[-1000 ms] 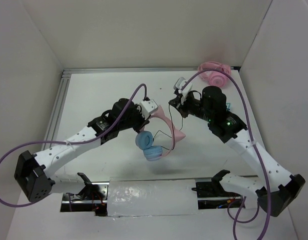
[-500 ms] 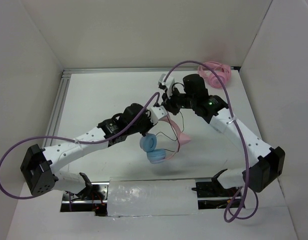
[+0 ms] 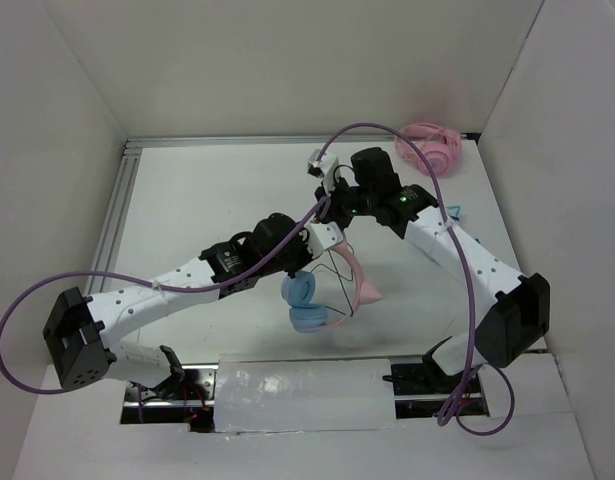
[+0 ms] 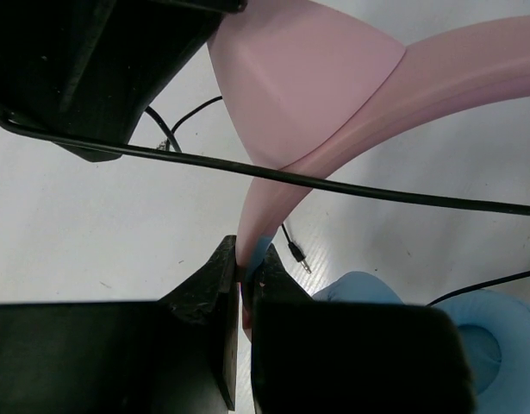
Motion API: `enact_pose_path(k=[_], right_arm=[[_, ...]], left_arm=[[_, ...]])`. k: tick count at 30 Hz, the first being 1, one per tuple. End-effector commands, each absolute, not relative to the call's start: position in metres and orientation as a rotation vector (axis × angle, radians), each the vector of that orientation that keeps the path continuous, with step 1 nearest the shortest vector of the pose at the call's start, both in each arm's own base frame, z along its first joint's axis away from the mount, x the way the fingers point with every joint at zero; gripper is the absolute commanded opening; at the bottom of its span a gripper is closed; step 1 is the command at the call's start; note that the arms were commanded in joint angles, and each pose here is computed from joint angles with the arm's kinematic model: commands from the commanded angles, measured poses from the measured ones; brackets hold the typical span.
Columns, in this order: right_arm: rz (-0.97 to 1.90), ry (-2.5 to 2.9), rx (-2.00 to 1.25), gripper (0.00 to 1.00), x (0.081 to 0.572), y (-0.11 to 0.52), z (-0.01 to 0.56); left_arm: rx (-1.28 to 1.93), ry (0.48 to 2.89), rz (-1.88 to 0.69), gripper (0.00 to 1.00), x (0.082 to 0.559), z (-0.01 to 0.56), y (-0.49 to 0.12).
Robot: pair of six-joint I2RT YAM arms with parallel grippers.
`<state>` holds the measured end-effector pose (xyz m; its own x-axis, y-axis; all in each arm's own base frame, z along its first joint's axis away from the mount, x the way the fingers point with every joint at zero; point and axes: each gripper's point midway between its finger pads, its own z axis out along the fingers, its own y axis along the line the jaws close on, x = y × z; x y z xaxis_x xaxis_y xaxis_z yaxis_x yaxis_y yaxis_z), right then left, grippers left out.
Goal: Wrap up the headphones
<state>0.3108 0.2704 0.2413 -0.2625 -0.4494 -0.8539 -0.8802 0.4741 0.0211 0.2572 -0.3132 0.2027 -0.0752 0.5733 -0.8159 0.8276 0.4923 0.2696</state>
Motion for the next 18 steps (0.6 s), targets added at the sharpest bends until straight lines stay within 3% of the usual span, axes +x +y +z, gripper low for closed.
enact_pose_path(k=[1, 8, 18], right_arm=[[0.513, 1.798, -0.943, 0.07, 0.362, 0.264, 0.267], [0.623, 1.807, -0.929, 0.16, 0.37, 0.261, 0.246], [0.836, 1.651, -1.063, 0.16, 0.345, 0.275, 0.247]], left_arm=[[1.232, 1.582, -0.511, 0.0, 0.229, 0.254, -0.345], [1.128, 1.523, -0.495, 0.0, 0.223, 0.301, -0.327], [1.051, 1.405, -0.497, 0.0, 0.219, 0.378, -0.315]])
